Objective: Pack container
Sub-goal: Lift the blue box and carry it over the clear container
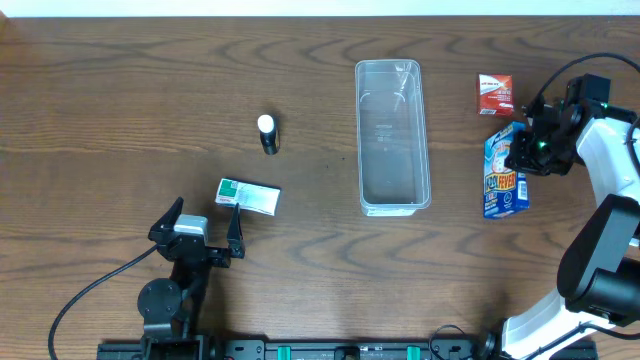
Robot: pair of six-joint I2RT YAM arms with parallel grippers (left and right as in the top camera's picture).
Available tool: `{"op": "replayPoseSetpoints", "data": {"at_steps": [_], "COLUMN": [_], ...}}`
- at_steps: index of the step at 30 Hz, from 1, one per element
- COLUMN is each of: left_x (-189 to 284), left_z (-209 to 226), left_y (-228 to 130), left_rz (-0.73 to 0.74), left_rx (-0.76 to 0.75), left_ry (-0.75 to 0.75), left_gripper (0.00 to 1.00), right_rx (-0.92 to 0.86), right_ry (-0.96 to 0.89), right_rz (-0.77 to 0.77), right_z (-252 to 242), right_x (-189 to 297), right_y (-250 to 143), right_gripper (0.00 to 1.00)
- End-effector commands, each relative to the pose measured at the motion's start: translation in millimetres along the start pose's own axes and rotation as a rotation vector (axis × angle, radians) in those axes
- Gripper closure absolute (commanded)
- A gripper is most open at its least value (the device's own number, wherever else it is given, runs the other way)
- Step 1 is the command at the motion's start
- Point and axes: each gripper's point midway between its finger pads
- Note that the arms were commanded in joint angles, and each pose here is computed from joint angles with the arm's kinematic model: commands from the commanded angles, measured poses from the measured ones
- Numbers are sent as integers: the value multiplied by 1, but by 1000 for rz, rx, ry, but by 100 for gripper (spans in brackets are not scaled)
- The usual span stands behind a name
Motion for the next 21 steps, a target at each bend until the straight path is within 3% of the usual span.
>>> {"op": "replayPoseSetpoints", "data": {"at_steps": [1, 12, 21], "left_x": [-1, -1, -1], "left_z": [4, 4, 4], "left_y": [-15, -15, -15], "left_rz": [43, 43, 43], "left_rx": [2, 2, 2], "left_ry": [11, 11, 11], "left_gripper": [2, 2, 2], "right_rx": [-22, 6, 75], "right_ry": [16, 143, 126], "right_rz": [-33, -147, -275], "right_z": [2, 37, 75], "right_x": [10, 79, 142], "right_y": [13, 42, 53], "right_gripper": [87, 85, 85]}}
Point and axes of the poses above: each gripper's point midway between its finger pads, its own x axis back along the fingers, its own z axis along the line the jaws close on, y = z × x, and after that the axes turned 10 degrees about x, right-handed
